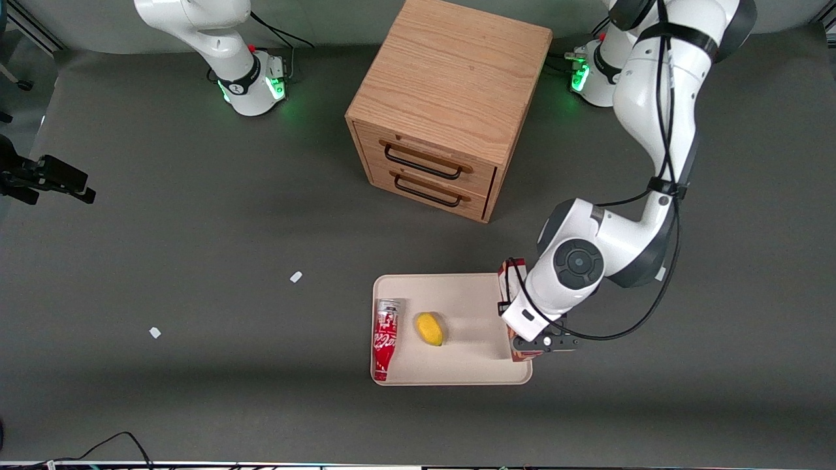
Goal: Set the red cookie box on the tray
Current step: 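Lower the box upright onto the tray and open the left gripper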
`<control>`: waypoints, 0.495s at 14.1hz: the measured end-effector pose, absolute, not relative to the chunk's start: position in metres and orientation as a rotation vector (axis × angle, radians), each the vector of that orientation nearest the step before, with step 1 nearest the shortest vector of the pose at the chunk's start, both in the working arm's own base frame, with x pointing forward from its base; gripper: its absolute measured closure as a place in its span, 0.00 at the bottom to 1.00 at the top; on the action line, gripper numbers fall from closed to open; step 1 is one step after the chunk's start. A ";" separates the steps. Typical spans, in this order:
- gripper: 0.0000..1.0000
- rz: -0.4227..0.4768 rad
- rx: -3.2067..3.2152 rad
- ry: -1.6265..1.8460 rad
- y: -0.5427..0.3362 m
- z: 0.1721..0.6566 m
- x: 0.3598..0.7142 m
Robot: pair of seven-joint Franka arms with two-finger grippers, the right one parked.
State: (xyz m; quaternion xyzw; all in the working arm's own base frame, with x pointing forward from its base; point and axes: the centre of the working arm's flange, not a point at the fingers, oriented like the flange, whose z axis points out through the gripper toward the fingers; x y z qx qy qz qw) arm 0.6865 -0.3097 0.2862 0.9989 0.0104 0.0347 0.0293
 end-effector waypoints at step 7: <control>0.86 0.144 3.102 -0.005 -0.309 0.245 0.690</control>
